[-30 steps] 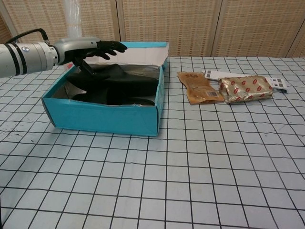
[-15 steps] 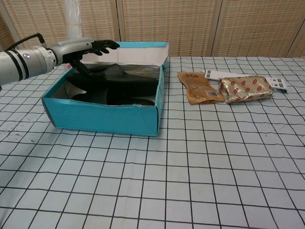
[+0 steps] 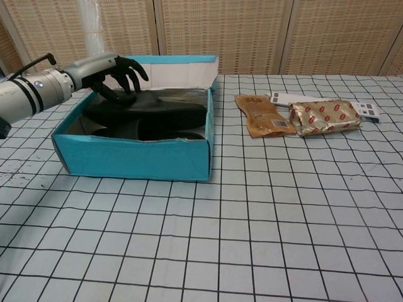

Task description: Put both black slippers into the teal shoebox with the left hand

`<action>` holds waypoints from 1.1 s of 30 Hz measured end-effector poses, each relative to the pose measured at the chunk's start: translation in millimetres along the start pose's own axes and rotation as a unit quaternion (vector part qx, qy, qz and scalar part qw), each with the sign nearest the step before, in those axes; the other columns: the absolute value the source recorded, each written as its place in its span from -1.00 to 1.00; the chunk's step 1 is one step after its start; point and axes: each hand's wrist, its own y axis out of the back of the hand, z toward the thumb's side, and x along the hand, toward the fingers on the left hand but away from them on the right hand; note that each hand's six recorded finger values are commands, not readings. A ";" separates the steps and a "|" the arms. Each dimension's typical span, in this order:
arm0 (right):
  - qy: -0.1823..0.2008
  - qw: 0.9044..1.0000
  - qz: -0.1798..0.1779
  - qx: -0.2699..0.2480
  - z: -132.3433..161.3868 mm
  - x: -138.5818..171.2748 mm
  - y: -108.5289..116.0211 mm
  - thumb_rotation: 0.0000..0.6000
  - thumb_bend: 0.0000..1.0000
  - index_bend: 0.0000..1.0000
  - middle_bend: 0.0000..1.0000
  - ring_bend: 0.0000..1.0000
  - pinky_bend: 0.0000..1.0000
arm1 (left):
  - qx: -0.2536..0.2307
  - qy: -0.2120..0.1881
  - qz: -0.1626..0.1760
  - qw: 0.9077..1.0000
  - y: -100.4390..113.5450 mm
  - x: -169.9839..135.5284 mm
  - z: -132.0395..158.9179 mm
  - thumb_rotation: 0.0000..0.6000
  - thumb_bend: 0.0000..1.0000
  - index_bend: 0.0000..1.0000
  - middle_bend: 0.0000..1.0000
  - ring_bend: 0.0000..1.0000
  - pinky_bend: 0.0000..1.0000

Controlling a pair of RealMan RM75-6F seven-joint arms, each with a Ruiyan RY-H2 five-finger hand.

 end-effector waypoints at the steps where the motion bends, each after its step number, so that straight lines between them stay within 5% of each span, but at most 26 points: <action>1: 0.000 1.000 0.000 0.000 0.0 0.1 0.2 1.00 -0.57 -1.00 -1.00 -1.00 -1.00 | 0.002 0.004 0.000 1.000 -2.2 -0.4 -1.9 1.00 -0.19 -0.24 0.09 -0.05 -0.22; 19: 0.002 1.000 -0.004 -0.001 0.5 2.2 2.2 1.00 -0.57 -1.00 -1.00 -1.00 -1.00 | 0.011 0.025 -0.035 0.999 -35.6 -15.8 -19.0 1.00 -0.17 -0.17 0.15 -0.02 -0.24; 22: 0.003 1.000 -0.005 -0.001 0.9 3.0 2.8 1.00 -0.57 -1.00 -1.00 -1.00 -1.00 | 0.009 0.020 -0.031 0.999 -34.4 -15.7 -16.7 1.00 -0.17 -0.19 0.12 -0.15 -0.32; 28: 0.004 1.000 -0.004 -0.002 1.5 3.5 2.7 1.00 -0.57 -1.00 -1.00 -1.00 -1.00 | 0.001 -0.010 -0.008 1.000 -25.8 -16.4 -4.9 1.00 -0.17 -0.68 -0.48 -0.79 -0.73; 33: 0.006 1.000 -0.005 -0.002 2.0 4.1 3.1 1.00 -0.57 -1.00 -1.00 -1.00 -1.00 | -0.015 -0.034 0.022 0.999 -13.1 -18.7 4.0 1.00 -0.17 -0.99 -0.89 -1.00 -0.86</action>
